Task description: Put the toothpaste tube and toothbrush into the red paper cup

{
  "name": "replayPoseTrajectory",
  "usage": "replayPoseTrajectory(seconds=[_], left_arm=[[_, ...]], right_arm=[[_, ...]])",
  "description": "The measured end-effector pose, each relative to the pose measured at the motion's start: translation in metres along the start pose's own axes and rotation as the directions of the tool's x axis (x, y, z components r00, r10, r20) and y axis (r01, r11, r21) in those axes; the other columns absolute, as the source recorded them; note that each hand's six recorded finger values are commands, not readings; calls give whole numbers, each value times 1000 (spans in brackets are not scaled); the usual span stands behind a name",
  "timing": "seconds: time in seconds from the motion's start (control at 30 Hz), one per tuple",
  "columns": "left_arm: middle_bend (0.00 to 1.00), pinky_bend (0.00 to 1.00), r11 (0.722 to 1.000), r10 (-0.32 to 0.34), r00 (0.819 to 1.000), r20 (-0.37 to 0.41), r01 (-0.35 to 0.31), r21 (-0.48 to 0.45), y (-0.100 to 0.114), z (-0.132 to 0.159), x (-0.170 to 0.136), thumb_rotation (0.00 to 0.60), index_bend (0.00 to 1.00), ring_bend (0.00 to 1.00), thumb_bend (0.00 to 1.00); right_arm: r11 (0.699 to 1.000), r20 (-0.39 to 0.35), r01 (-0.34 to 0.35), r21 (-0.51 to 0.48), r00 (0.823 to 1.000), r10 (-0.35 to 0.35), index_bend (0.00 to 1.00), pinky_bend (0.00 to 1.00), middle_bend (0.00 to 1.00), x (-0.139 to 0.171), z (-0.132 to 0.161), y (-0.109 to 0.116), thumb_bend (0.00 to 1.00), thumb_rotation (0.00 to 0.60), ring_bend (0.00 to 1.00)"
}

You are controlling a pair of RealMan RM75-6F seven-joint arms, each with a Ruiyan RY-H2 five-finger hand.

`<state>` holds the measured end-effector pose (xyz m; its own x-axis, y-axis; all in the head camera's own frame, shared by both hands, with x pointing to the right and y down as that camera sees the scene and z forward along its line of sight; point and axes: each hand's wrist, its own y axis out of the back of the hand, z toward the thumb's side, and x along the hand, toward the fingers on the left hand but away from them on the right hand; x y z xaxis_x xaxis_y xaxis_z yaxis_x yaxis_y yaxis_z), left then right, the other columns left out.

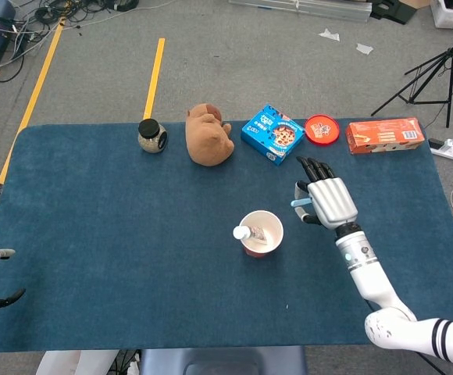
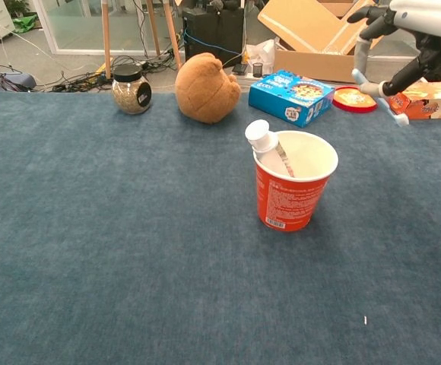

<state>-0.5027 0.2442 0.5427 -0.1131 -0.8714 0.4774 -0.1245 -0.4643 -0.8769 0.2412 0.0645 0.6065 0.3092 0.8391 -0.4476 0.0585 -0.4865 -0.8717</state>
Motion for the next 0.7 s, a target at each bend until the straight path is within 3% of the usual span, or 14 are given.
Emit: replayPoseTrajectory(seconds=[0.27, 0.7], left_arm=[[356, 308, 1000, -5, 1000, -1, 5, 3, -1, 0, 0, 600, 295, 257, 0], [356, 308, 1000, -5, 1000, -3, 5, -1, -1, -1, 0, 600, 295, 257, 0]], right_arm=[[994, -69, 10, -112, 997, -18, 589, 130, 70, 14, 25, 30, 265, 600, 0], [965, -176, -48, -260, 984, 1, 589, 130, 77, 19, 60, 40, 266, 600, 0]])
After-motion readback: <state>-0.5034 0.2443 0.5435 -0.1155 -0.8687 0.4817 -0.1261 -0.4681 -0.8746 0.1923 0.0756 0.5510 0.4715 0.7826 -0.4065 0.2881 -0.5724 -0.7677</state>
